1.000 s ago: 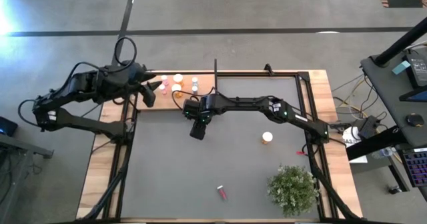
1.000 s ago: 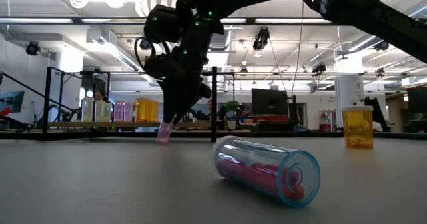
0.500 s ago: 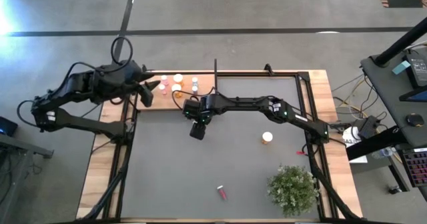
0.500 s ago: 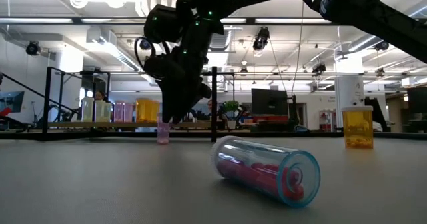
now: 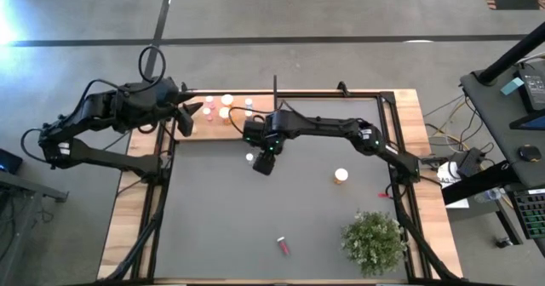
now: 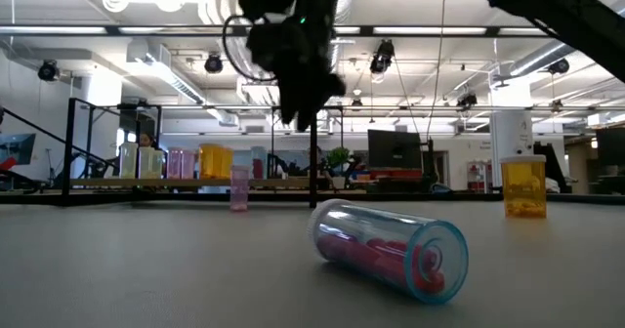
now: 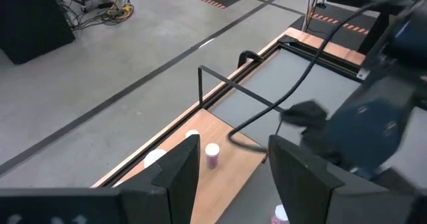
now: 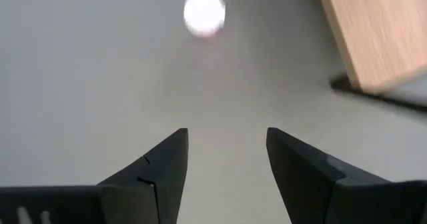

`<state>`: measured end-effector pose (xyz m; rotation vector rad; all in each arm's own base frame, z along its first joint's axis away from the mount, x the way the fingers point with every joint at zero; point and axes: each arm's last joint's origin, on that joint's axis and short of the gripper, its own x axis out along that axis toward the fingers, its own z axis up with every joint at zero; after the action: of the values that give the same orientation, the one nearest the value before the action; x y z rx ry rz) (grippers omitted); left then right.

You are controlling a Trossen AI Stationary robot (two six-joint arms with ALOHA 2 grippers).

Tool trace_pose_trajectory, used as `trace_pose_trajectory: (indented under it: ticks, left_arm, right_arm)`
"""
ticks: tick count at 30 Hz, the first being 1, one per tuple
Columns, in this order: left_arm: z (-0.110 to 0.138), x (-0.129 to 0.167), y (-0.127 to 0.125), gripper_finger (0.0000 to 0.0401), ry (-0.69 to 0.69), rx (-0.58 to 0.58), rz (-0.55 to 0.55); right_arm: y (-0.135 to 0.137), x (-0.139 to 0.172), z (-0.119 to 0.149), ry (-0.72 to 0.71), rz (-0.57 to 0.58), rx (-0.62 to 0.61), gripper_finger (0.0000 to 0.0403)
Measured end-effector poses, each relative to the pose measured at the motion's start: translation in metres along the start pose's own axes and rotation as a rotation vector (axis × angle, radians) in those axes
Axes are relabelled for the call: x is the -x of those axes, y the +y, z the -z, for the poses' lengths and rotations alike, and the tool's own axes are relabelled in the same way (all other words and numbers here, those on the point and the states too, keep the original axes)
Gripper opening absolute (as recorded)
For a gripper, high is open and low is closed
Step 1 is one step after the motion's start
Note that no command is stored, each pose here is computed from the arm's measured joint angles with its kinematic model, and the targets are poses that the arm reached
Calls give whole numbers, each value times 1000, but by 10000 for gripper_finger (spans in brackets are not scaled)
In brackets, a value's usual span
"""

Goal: Pick and place medicine bottles onto shelf by color
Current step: Move the orange pill bottle to the center of the table

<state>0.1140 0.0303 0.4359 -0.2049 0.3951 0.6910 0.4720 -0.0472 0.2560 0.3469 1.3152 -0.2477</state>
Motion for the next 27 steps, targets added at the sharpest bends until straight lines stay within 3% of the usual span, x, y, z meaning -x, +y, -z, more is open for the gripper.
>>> trace_pose_trajectory:
  ticks: [8,11,15,21,24,27]
  left_arm:
    - [0,0,0,162,-1,0,1]
    - [0,1,1,162,-3,1,1]
    - [0,2,1,162,-5,2,3]
    - [0,4,2,162,-10,5,4]
    - [0,4,2,162,-11,5,5]
    - [0,4,2,162,-10,5,4]
  right_arm:
    - [13,42,35,102,175,71,194]
    - [22,47,44,90,204,101,193]
    - [28,41,72,184,244,136,188]
    - [9,25,144,365,354,45,183]
    - [-1,24,178,345,357,-20,182]
    - [-8,28,203,288,277,-111,182]
